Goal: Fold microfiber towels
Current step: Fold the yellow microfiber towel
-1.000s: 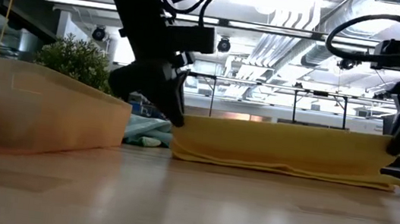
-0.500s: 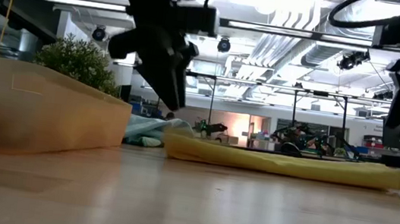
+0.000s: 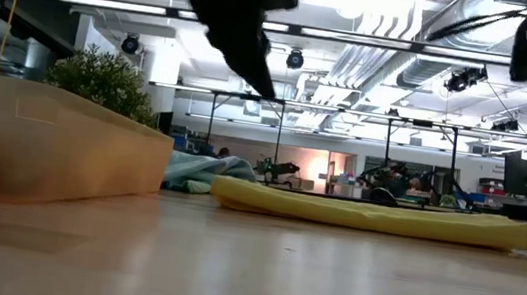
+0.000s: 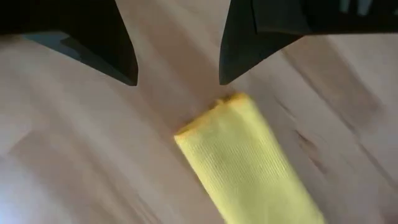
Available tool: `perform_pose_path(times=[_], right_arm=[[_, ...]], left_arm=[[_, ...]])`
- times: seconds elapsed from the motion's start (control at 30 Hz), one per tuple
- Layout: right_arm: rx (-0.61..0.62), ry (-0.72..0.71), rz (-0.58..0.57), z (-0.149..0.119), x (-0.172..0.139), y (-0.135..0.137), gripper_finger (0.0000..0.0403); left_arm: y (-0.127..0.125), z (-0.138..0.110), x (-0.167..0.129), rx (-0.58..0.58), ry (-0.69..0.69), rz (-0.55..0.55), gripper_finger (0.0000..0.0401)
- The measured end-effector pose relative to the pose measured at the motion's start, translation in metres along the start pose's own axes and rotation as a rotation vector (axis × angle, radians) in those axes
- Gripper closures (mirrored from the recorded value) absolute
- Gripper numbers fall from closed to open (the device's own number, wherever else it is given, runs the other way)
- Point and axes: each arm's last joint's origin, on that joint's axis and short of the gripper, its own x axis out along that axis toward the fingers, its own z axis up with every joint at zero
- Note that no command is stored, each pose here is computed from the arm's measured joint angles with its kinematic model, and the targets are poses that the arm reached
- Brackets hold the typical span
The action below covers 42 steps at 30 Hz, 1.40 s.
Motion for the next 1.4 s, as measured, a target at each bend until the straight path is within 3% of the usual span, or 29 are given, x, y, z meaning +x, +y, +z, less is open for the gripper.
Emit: perform_pose_path(times=[0.27,0.43,0.57,0.77,1.07,1.4], right_arm=[[0.705,-0.003,0.404,-0.018,0.021,-0.026,0.0185],[0.904,-0.003,0.529,-0.030,0.050,-0.031,0.0185],[0.979,-0.013,0.526,-0.037,0.063,-0.035,0.0185],[1.012,-0.006,0.451,-0.039,0.074,-0.039,0.0185],[1.021,-0.036,0.428,-0.031,0.085,-0.032,0.0185],[1.012,-0.048,0.426,-0.029,0.087,-0.031,0.0185]], left_arm=[[0.035,-0.007,0.020,-0.238,0.015,-0.067,0.0213],[0.038,-0.014,0.034,-0.391,0.084,-0.119,0.0212],[0.036,-0.019,0.040,-0.460,0.138,-0.120,0.0217],[0.032,-0.027,0.043,-0.461,0.211,0.008,0.0233],[0.022,-0.038,0.054,-0.435,0.300,0.025,0.0260],[0.015,-0.063,0.061,-0.294,0.398,0.044,0.0315]])
